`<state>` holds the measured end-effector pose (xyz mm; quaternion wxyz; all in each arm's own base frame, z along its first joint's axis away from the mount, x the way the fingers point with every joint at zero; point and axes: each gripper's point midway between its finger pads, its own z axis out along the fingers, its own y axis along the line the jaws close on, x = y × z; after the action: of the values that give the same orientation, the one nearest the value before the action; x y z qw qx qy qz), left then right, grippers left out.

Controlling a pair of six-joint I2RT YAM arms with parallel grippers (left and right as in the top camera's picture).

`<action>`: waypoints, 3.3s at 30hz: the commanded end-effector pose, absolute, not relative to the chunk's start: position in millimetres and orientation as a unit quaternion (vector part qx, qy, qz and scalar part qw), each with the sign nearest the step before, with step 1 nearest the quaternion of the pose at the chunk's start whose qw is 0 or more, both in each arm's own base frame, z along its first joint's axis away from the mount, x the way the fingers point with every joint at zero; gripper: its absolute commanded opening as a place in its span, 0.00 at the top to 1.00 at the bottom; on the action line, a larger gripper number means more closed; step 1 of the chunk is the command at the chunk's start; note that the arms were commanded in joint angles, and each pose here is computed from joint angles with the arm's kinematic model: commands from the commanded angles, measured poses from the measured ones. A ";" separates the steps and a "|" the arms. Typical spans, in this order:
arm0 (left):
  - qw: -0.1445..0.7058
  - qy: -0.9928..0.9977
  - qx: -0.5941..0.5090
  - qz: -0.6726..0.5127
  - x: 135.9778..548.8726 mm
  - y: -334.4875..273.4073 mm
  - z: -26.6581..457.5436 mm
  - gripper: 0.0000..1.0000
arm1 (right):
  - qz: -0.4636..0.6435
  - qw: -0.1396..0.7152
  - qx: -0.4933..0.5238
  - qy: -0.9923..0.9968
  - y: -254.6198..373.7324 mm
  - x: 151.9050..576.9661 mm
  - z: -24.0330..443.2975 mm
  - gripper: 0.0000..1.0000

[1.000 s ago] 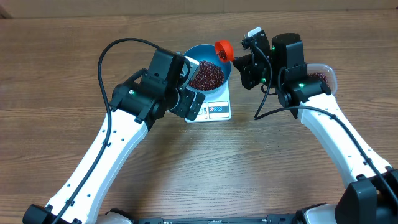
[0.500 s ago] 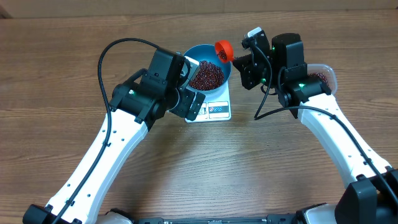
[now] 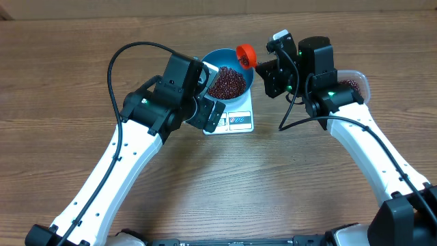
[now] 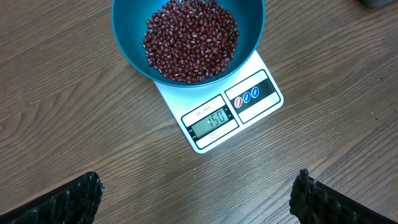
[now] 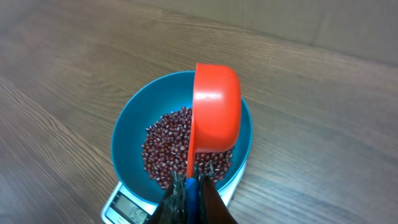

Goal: Scoop item into bowl and weigh 150g on scale
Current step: 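Tilt the scoop slowly to trickle beans into the bowl, then move the empty scoop back over the bean tub with the right gripper, then move the empty red scoop back over the bean tub with the right gripper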

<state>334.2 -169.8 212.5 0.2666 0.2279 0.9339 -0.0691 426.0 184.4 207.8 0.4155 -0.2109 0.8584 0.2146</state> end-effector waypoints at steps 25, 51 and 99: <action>0.276 0.929 0.236 -0.073 336.6 -171.1 219.7 0.00 | 0.243 0.460 0.084 0.850 35.0 408.2 297.5 0.96; 0.276 0.929 0.236 -0.073 336.6 -171.1 219.7 0.00 | 0.200 0.413 0.160 0.874 -24.3 388.4 267.2 0.96; 0.276 0.929 0.236 -0.073 336.6 -171.1 219.7 0.00 | 0.049 0.390 0.185 0.901 -72.0 381.2 237.2 0.97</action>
<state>334.2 -169.7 212.6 0.2668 0.2277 0.9339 -0.0690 376.6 -69.4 231.8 0.3887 0.0235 0.9209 -0.0173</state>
